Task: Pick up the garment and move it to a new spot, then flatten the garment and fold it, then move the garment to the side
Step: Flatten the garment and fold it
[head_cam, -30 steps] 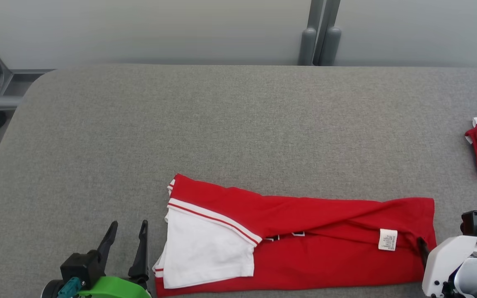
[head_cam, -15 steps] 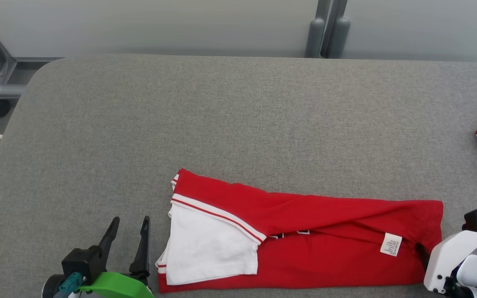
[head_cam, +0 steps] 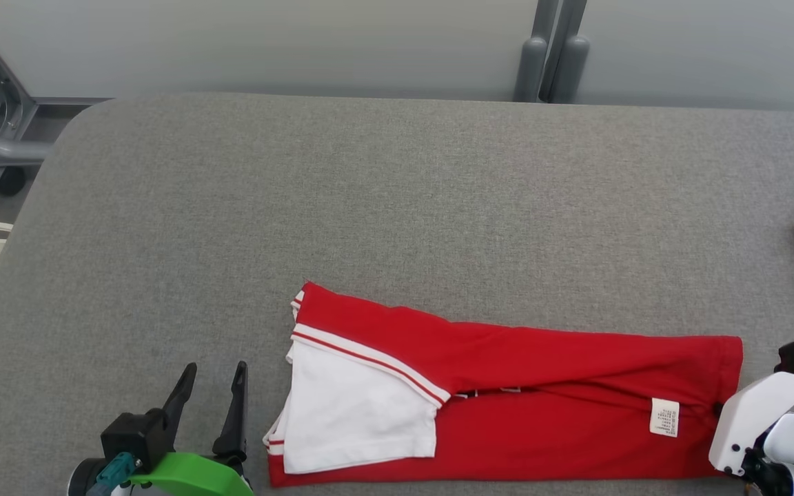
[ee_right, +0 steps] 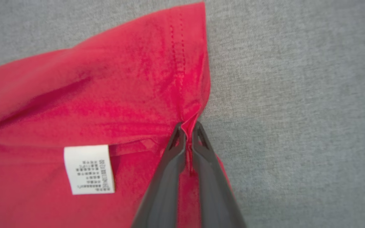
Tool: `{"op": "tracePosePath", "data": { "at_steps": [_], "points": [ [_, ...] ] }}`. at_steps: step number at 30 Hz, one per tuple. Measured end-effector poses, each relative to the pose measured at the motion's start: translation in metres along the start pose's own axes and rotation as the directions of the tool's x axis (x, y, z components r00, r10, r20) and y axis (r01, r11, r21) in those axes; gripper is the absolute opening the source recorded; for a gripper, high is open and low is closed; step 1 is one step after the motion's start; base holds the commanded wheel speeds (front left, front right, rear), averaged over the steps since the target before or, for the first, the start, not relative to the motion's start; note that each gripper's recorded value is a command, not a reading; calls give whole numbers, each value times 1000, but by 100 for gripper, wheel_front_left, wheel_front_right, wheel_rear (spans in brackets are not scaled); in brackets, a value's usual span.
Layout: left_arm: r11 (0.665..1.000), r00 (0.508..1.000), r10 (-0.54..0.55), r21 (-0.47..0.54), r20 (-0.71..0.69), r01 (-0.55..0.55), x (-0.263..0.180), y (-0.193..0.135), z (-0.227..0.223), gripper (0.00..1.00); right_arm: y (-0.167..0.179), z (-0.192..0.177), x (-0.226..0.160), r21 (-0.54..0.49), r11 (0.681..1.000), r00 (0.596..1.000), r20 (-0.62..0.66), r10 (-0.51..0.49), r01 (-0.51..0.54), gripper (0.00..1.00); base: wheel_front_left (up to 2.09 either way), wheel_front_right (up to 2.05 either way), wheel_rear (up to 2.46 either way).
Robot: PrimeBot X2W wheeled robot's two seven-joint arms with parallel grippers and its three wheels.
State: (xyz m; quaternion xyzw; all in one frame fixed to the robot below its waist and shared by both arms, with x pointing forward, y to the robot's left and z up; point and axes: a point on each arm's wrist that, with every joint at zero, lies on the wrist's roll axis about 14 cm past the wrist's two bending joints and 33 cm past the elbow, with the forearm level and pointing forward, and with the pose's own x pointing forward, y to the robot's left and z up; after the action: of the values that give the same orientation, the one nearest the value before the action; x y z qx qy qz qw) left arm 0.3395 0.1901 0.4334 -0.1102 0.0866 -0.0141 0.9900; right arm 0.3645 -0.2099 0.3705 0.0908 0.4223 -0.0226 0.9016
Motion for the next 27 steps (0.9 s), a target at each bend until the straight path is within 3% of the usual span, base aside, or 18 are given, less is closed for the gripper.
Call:
{"op": "tracePosePath", "data": {
  "at_steps": [11,20,27],
  "points": [
    [1000,1000,-7,-2,3,7,0,-2,1,100,-52,24,-19,66,987,984,90,-154,148,0,0,0,0],
    [1000,1000,-8,1,10,8,2,-4,3,100,-102,59,-60,110,944,926,189,-328,312,0,0,0,0],
    [1000,1000,-12,1,16,12,1,-5,5,100,-114,71,-83,118,927,902,214,-375,357,0,0,0,0]
  ]
}}
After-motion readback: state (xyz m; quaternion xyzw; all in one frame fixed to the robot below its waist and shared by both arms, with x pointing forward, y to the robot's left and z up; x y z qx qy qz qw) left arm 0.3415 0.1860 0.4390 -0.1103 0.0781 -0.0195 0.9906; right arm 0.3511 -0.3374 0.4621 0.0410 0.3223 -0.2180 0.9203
